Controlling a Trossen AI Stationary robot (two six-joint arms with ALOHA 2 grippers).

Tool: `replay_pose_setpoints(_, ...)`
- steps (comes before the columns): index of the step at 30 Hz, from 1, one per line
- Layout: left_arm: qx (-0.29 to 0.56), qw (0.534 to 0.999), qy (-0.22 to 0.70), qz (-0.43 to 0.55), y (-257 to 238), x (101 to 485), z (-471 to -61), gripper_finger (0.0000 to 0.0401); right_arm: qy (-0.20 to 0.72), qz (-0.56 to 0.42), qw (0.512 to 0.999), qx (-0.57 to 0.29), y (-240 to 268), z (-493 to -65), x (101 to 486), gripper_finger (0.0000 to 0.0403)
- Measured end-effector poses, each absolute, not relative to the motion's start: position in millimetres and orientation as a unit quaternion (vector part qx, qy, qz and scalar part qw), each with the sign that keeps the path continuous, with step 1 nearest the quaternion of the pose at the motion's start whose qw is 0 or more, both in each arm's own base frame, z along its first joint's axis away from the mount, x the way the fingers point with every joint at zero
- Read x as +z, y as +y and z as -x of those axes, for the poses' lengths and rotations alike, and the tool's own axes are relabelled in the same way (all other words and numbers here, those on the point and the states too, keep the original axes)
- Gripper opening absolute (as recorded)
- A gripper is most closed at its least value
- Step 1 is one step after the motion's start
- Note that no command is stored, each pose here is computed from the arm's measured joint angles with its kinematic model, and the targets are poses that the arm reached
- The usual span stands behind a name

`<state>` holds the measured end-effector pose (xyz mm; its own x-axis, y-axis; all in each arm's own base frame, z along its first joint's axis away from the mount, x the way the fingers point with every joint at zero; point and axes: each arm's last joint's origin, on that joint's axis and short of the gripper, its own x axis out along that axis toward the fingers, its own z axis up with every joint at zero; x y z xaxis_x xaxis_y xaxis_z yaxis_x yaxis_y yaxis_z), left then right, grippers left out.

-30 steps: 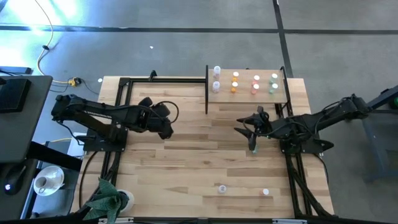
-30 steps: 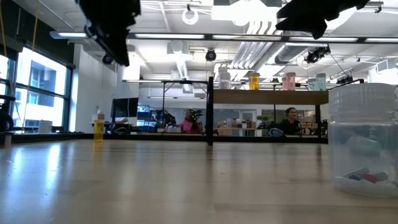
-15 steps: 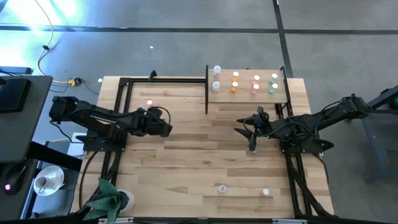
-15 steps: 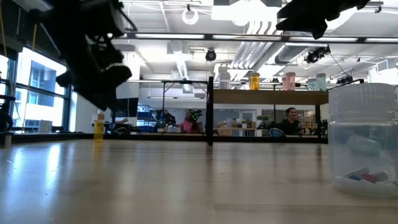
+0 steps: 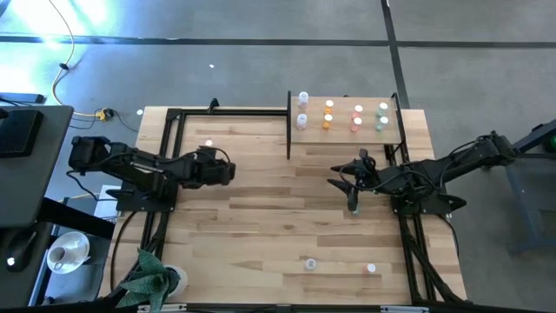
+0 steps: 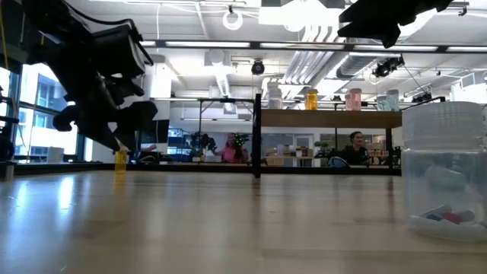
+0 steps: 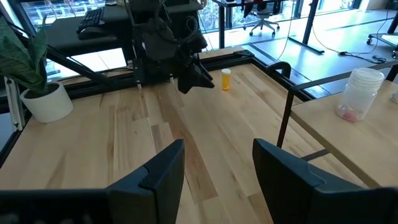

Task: Pick and place medicine bottles onto shelf by color
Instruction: Put the orange pill bottle on the shelf aligned with the other orange pill bottle

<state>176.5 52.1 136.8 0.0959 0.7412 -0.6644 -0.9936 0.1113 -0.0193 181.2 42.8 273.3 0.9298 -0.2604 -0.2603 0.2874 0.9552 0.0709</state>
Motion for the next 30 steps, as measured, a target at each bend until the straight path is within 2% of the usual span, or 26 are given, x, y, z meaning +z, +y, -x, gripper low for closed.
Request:
replay_pose_setpoints(8,0.650,0.686,0.233,0.230,61.5,138.4,-174.3,0.0172,0.126,-0.053,0.981,-0.140,42.8,-181.2,273.0,0.0181)
replay_pose_setpoints(20,0.646,0.659,0.247,0.296,73.8,136.0,-170.7,0.0172,0.128,-0.053,0.980,-0.140,42.7,-181.1,272.7,0.0181)
replay_pose_setpoints(30,0.595,0.700,0.281,0.277,74.1,155.7,-189.0,0.0172,0.128,-0.053,0.980,-0.140,42.7,-181.1,272.7,0.0181)
